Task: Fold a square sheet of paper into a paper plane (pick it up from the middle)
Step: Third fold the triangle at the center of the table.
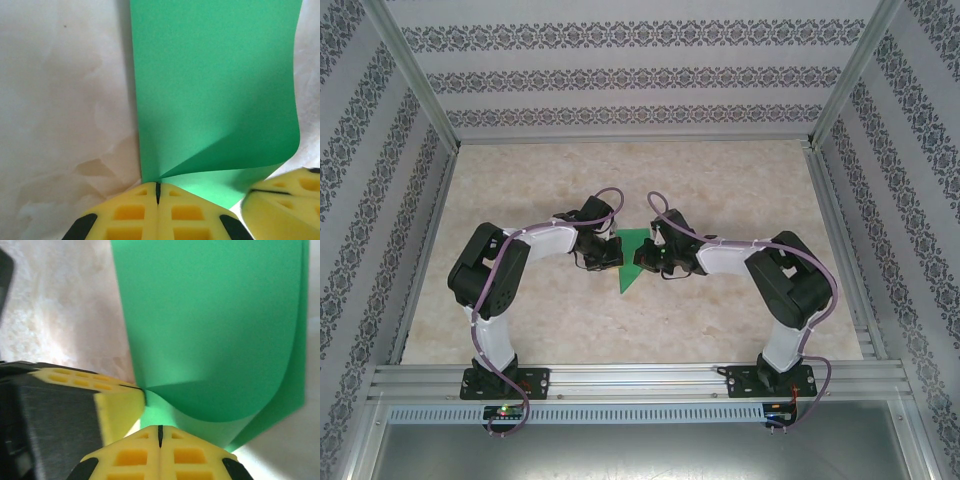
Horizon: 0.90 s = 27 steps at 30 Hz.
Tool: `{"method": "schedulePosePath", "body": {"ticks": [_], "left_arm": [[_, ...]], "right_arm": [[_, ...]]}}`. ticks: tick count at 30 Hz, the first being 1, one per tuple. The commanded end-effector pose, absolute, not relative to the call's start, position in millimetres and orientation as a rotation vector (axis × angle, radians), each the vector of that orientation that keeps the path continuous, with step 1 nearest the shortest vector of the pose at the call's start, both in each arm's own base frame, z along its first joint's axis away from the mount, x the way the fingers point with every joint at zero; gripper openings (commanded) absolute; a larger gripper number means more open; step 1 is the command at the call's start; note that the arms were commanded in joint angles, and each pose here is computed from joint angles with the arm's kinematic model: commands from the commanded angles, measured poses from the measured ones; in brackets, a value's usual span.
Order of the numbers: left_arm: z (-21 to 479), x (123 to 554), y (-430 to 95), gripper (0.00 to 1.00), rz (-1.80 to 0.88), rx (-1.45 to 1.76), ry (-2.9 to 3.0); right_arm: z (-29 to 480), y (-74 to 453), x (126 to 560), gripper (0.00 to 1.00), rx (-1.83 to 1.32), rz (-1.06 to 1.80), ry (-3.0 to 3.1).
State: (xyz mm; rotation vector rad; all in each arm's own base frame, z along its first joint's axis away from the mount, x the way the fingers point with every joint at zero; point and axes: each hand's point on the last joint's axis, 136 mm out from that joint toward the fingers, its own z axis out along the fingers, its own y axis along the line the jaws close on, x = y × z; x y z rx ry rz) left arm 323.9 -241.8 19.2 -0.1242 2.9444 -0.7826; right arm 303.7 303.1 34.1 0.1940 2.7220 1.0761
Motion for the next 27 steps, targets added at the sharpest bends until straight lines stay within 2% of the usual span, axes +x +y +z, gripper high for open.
{"method": "schedulePosePath", "body": {"ticks": [1,8,16,27], "left_arm": [[-4,313,-228,0.00,-0.633,-0.115,3.025],[2,318,-229,0.00,-0.624,-0.099,3.014],[54,340,-258,0.02,-0.824,-0.038,2.838],[76,311,-261,0.10,-0.867,-0.075,2.762]], "right_arm": [[23,298,304,0.00,0.193,1.014,2.755],[5,283,299,0.00,0.273,0.921,2.794],[-11,272,293,0.00,0.366,0.855,2.829],[-14,274,291,0.00,0.402,0.845,2.846]]}}
